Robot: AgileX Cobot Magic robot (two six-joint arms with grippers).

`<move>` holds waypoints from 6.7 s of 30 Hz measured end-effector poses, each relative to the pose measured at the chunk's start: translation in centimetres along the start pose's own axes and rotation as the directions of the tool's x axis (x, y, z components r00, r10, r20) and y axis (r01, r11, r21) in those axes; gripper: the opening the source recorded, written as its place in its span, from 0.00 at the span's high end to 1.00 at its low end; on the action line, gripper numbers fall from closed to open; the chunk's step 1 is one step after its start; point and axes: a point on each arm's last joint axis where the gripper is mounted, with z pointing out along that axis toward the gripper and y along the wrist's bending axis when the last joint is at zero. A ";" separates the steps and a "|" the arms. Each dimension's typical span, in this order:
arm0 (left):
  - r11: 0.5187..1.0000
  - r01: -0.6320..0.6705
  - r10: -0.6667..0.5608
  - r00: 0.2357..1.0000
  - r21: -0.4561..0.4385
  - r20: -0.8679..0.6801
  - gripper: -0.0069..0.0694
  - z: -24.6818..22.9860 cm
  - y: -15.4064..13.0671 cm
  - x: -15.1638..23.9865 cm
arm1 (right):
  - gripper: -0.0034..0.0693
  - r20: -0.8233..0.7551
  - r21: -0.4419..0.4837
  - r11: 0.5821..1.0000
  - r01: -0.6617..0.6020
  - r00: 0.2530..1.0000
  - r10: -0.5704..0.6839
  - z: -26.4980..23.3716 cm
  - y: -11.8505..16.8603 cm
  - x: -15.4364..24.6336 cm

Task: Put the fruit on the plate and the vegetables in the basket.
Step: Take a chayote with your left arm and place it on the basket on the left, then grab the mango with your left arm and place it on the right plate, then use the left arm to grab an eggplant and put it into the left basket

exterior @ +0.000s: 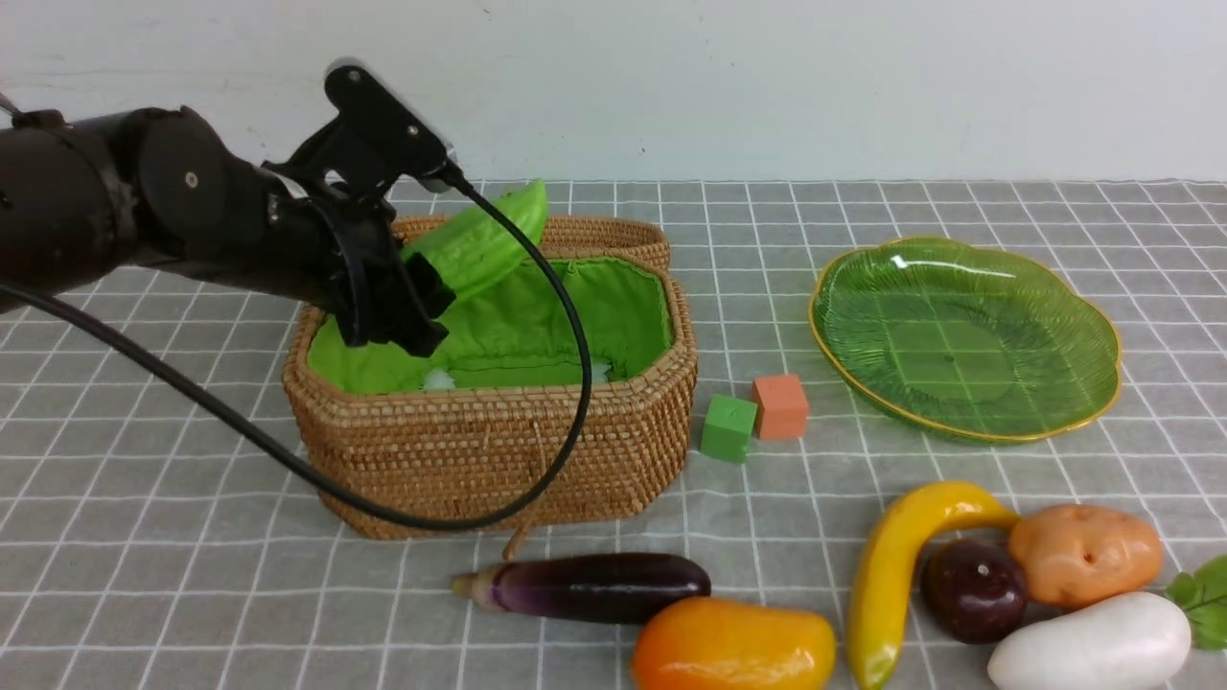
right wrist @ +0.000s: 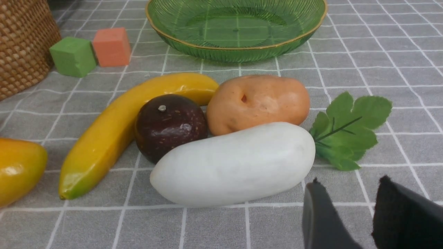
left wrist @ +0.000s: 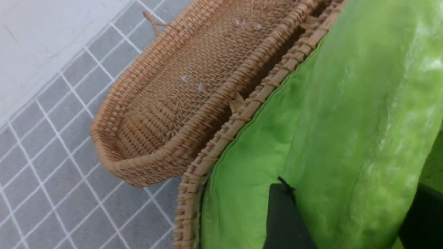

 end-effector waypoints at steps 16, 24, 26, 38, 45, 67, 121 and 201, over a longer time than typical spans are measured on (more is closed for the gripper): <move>0.988 0.010 0.006 0.995 0.154 -0.101 0.06 -2.1 -1.9 0.0 | 0.62 0.001 0.000 1.000 0.000 1.000 0.000 0.0 0.0 0.0; 0.876 -0.053 0.084 0.996 0.479 -0.043 0.15 -6.7 -10.7 -3.8 | 0.62 0.001 0.000 1.000 0.000 1.000 0.000 0.0 0.0 0.0; 0.848 -0.113 0.134 0.991 0.518 -0.002 0.15 -6.7 -13.1 -4.5 | 0.62 0.001 0.000 1.000 0.000 1.000 0.000 0.0 0.0 0.0; 0.799 -0.454 0.393 0.890 0.394 0.229 0.09 -4.3 -20.8 -6.5 | 0.62 0.001 0.000 1.000 0.000 1.000 0.000 0.0 0.0 0.0; 0.733 -0.468 0.467 0.874 0.493 0.135 0.08 -2.5 -22.9 -4.6 | 0.62 0.001 0.000 1.000 0.000 1.000 0.000 0.0 0.0 0.0; 0.686 -0.412 0.524 0.852 0.600 -0.013 0.18 3.1 -25.8 -0.7 | 0.62 0.001 0.000 1.000 0.000 1.000 0.000 0.0 0.0 0.0; 0.920 0.300 -0.382 0.831 0.252 0.404 0.12 19.8 -24.0 -13.2 | 0.62 0.001 0.000 1.000 0.000 1.000 0.000 0.0 0.0 0.0; 0.857 -0.340 0.420 0.897 0.387 -0.142 0.46 4.9 -16.5 3.2 | 0.62 0.001 0.000 1.000 0.000 1.000 0.000 0.0 0.0 0.0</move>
